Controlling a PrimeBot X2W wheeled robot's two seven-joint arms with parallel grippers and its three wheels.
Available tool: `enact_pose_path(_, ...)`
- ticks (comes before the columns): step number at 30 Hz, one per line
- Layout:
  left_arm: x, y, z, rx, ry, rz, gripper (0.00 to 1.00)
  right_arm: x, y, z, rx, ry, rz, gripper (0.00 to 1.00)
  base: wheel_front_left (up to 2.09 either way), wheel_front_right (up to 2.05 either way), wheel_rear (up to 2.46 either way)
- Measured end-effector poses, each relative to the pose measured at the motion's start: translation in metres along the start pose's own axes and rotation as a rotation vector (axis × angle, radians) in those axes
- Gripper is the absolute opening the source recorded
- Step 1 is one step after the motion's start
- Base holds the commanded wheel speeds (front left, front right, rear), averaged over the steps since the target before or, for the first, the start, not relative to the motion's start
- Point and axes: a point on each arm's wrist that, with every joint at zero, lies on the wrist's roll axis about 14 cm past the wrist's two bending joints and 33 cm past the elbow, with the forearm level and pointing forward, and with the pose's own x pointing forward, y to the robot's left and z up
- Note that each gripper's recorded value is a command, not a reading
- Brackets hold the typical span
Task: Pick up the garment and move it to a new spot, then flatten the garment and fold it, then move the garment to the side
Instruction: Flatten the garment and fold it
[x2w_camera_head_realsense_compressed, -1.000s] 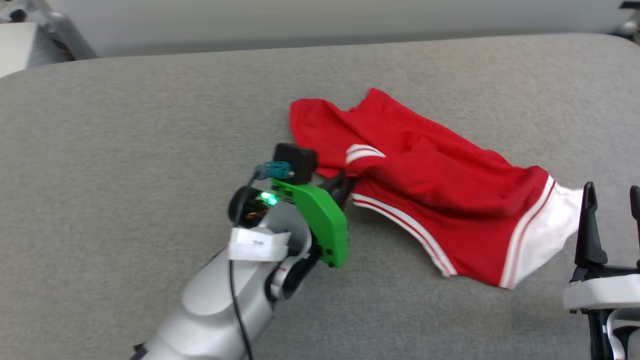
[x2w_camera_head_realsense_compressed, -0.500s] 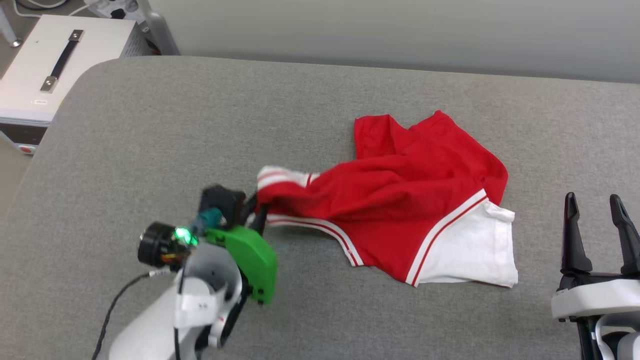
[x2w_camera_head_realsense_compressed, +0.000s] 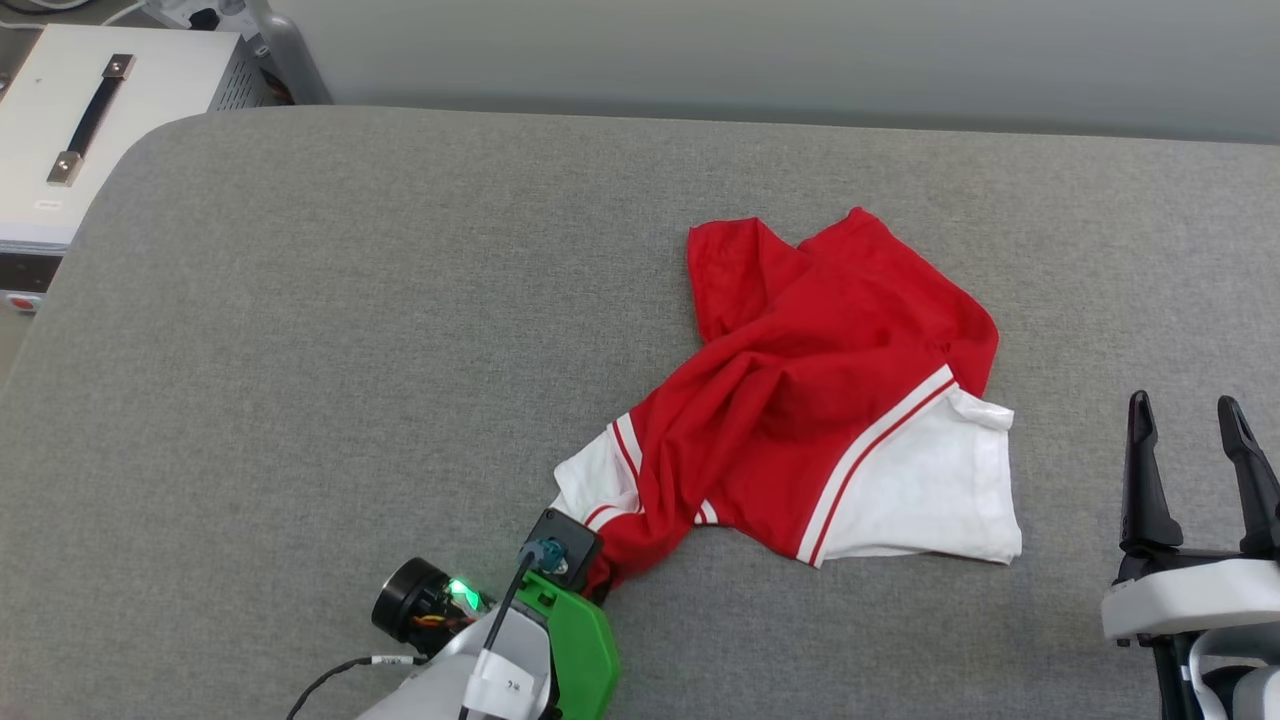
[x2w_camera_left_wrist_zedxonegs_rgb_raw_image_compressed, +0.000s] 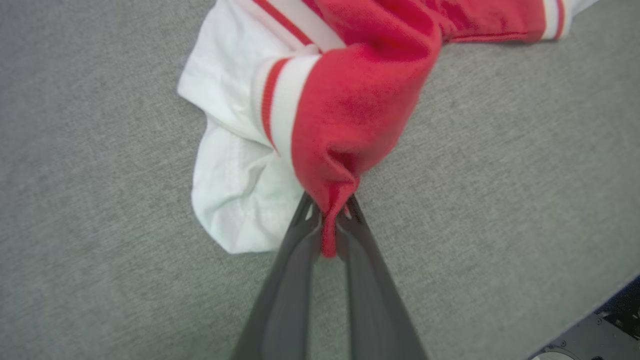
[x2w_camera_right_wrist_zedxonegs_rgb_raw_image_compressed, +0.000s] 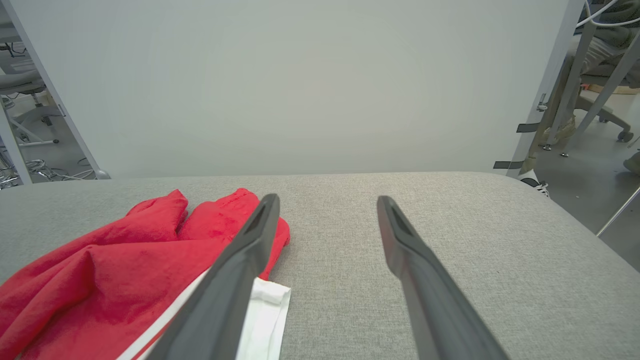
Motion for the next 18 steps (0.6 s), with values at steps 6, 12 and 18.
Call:
enact_pose_path(6,0.001,0.002,-0.004,-0.022,0.011,0.01,1.0,-0.002,-0.001,0.002,0.0,-0.003,-0.003,1.0,0.0,0.0,0.0)
enact_pose_path(12,-0.01,0.012,0.009,-0.059,-0.063,0.057,1.0,-0.005,0.001,0.009,0.006,-0.019,0.002,1.0,0.0,0.0,0.0)
enact_pose_path(18,-0.036,0.027,0.03,-0.134,-0.193,0.12,1.0,-0.013,0.003,0.015,0.006,-0.028,0.004,1.0,0.0,0.0,0.0)
